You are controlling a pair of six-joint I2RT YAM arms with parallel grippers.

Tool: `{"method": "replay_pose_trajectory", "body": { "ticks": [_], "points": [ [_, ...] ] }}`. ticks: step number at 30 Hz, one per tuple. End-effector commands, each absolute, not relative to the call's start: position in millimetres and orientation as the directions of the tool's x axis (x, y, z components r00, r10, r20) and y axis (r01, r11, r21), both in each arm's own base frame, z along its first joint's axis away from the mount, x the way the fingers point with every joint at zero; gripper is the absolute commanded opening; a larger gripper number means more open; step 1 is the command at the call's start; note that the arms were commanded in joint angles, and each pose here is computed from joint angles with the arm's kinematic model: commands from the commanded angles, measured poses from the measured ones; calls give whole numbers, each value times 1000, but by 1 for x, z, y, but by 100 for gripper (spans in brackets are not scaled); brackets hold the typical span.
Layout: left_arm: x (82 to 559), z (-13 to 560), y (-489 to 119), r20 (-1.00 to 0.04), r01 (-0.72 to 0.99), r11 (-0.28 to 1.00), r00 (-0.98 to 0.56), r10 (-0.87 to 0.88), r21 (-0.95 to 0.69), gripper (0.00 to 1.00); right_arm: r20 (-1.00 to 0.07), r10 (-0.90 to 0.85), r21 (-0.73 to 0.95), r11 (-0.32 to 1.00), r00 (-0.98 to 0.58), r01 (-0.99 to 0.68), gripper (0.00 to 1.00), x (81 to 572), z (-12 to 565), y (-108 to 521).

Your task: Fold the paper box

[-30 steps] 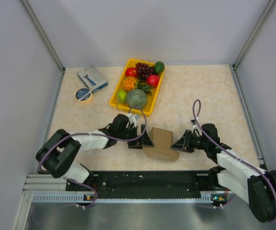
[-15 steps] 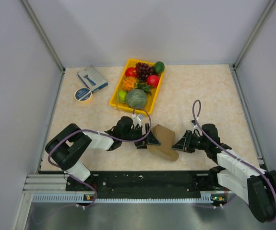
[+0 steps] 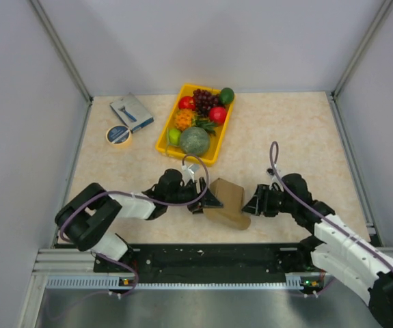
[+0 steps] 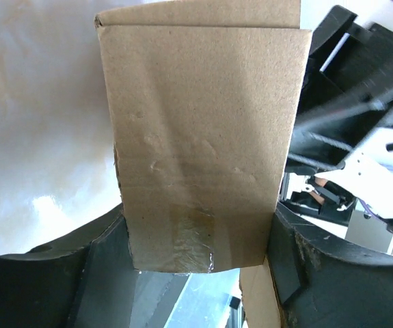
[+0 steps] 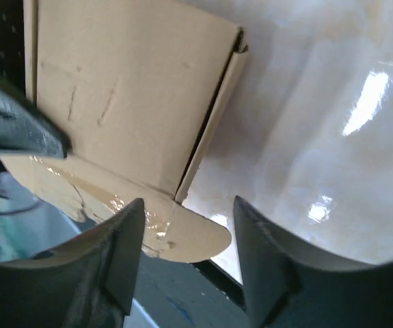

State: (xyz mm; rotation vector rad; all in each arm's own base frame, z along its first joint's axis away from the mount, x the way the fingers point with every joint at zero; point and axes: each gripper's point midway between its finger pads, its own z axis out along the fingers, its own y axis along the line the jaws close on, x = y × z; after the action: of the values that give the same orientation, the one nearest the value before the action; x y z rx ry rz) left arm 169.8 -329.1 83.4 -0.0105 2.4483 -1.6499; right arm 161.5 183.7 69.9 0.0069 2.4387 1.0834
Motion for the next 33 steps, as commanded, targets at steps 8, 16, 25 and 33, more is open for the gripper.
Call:
{"method": "replay_pose_trajectory", "body": {
  "ticks": [8,16,25,33],
  "points": [
    [169,143,-291,-151,66,389,-970,-191,-919,63,-840,-331,90,696,-430,-712,79,128,201,239],
    [154,165,-264,68,-147,344,-971,-229,-927,62,-735,-678,-521,540,25,-660,89,121,215,301],
    [138,164,-251,280,-366,298,-914,-293,-882,66,-661,-740,-638,468,123,-612,94,124,197,328],
    [135,165,-251,318,-404,315,-903,-291,-859,66,-693,-705,-587,432,150,-685,94,112,176,348]
  ]
}}
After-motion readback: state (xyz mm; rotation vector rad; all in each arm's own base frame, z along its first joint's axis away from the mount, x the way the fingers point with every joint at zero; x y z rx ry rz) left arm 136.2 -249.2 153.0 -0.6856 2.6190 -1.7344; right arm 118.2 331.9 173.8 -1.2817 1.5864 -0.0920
